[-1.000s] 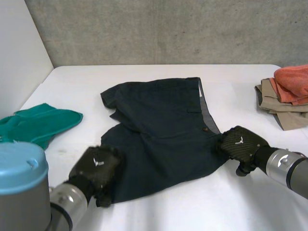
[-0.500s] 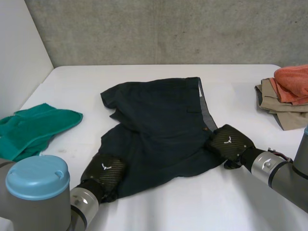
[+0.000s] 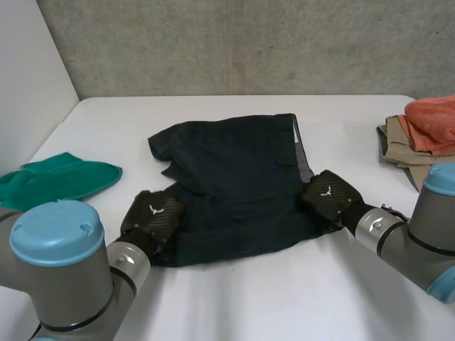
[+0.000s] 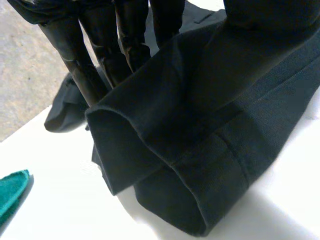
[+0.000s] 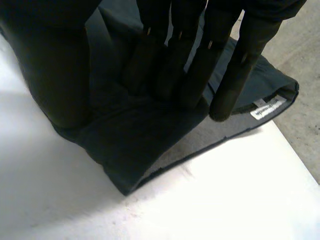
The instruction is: Fold the laundry.
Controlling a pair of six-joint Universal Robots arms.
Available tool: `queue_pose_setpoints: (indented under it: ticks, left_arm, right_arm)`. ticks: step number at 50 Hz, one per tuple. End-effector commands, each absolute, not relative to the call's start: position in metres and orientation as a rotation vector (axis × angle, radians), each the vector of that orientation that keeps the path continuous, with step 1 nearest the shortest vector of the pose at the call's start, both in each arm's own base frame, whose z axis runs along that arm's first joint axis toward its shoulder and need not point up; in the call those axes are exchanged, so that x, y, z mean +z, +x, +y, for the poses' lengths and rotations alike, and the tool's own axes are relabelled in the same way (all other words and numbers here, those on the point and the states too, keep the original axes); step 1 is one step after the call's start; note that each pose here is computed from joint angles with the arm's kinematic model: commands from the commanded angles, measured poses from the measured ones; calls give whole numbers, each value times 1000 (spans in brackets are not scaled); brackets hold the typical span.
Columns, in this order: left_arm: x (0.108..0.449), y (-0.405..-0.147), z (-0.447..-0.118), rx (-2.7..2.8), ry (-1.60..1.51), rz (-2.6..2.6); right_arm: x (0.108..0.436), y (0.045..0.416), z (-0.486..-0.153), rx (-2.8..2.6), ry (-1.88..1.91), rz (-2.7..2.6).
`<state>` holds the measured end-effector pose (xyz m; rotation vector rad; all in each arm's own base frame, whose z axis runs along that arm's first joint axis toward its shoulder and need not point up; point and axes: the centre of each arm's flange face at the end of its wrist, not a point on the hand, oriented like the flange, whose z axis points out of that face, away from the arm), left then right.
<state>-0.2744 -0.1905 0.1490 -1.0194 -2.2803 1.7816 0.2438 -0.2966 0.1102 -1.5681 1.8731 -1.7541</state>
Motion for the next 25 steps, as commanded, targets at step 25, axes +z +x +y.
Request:
queue_pose_setpoints:
  ticks: [25]
  left_arm:
    - [227, -274, -135, 1738, -1247, -2176]
  right_arm:
    - [204, 199, -231, -1608, -1512, 2202]
